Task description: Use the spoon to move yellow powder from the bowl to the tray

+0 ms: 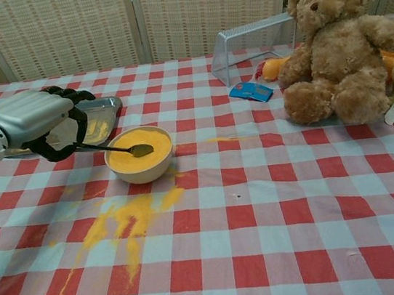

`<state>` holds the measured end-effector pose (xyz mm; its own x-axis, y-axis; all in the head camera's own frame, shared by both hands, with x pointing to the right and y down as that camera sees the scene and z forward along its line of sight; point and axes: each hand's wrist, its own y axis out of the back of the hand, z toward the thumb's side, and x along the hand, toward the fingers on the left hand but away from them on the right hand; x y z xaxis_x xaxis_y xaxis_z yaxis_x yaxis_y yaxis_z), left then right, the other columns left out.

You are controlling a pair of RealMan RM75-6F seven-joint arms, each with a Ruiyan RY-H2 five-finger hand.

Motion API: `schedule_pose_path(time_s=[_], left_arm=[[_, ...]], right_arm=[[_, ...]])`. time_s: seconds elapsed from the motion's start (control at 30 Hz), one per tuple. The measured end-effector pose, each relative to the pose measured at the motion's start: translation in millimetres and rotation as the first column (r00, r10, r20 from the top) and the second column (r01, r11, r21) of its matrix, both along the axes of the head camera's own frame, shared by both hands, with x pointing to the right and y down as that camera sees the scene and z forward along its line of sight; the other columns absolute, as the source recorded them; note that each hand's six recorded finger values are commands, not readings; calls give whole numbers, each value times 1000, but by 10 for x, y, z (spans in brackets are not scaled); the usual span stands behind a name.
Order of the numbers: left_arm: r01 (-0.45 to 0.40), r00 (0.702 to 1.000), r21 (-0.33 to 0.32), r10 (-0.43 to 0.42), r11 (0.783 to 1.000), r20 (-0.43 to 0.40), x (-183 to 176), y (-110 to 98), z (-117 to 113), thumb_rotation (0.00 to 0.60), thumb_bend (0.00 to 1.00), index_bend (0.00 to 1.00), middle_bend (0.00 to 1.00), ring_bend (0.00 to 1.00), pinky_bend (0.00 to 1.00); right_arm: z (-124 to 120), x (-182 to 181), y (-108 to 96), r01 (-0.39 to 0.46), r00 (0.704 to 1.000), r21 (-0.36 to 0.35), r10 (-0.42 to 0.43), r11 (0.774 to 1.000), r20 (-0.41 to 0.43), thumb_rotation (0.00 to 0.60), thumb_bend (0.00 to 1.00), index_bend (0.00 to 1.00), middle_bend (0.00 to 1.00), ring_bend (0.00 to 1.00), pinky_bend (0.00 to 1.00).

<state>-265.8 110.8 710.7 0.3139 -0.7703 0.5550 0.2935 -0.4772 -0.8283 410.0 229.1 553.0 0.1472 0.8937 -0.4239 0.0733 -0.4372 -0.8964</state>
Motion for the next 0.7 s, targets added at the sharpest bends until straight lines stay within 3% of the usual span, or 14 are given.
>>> schedule_pose_path(time_s=[0.7], left_arm=[[4,1000,-7,-4,1000,1,-8,-5,39,600,463,531,12,0,35]], right_arm=[[2,2,-2,-2,1000,1,2,1000,-3,600,148,0,0,0,0]])
